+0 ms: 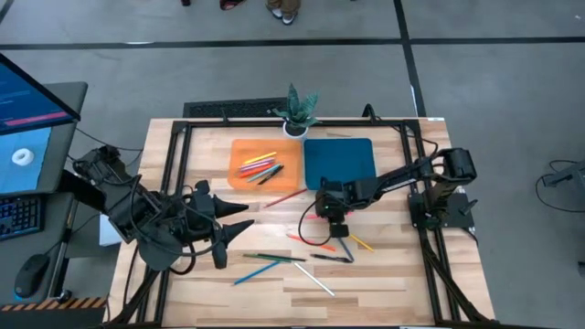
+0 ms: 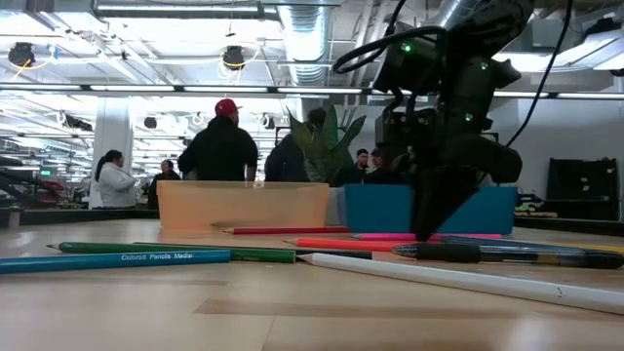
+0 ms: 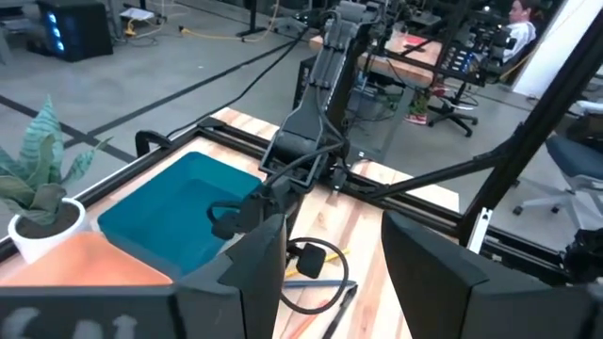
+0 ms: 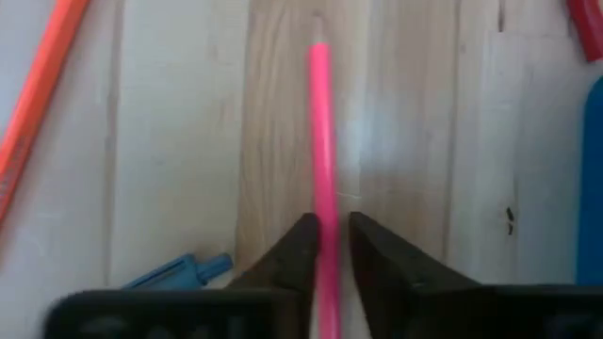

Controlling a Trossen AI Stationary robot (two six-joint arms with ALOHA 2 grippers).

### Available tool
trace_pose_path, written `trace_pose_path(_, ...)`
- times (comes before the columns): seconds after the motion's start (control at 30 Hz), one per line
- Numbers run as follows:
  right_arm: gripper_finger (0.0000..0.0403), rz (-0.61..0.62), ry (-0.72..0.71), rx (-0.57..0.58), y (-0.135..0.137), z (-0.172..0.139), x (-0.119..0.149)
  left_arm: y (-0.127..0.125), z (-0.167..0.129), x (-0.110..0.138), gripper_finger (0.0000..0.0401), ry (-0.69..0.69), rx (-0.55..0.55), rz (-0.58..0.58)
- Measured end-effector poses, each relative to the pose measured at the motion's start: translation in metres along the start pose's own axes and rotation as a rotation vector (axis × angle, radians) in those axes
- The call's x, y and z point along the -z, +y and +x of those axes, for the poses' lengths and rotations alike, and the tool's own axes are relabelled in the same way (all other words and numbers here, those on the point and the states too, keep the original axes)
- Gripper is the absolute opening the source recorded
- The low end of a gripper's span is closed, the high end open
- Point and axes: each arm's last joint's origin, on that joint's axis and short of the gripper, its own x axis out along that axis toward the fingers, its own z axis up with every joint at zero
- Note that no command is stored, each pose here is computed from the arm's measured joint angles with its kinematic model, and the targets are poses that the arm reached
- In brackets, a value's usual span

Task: Sort pens & pencils
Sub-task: Put the pink pencil into the blue bin

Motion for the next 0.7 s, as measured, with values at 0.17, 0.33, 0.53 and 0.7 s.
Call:
trace_pose_path(0.17,0.0014,-0.016,0.004,0.010,0.006,0.000,0.000,0.000,0.000,0.000,0.0167,-0.001,-0.003,0.002)
trace_pose_path(0.33,0.0015,-0.030,-0.004,0.009,0.012,-0.005,-0.008,0.001,0.000,0.000,0.0167,0.002,-0.005,0.006)
trace_pose_path(0.53,0.0003,0.002,-0.128,-0.030,0.012,-0.039,-0.032,0.001,0.000,0.000,0.0167,0.002,-0.004,0.006)
trace_pose_path(0.7,0.0002,0.080,-0.282,-0.087,0.005,-0.081,-0.039,0.001,0.000,0.001,0.0167,0.003,-0.006,0.011)
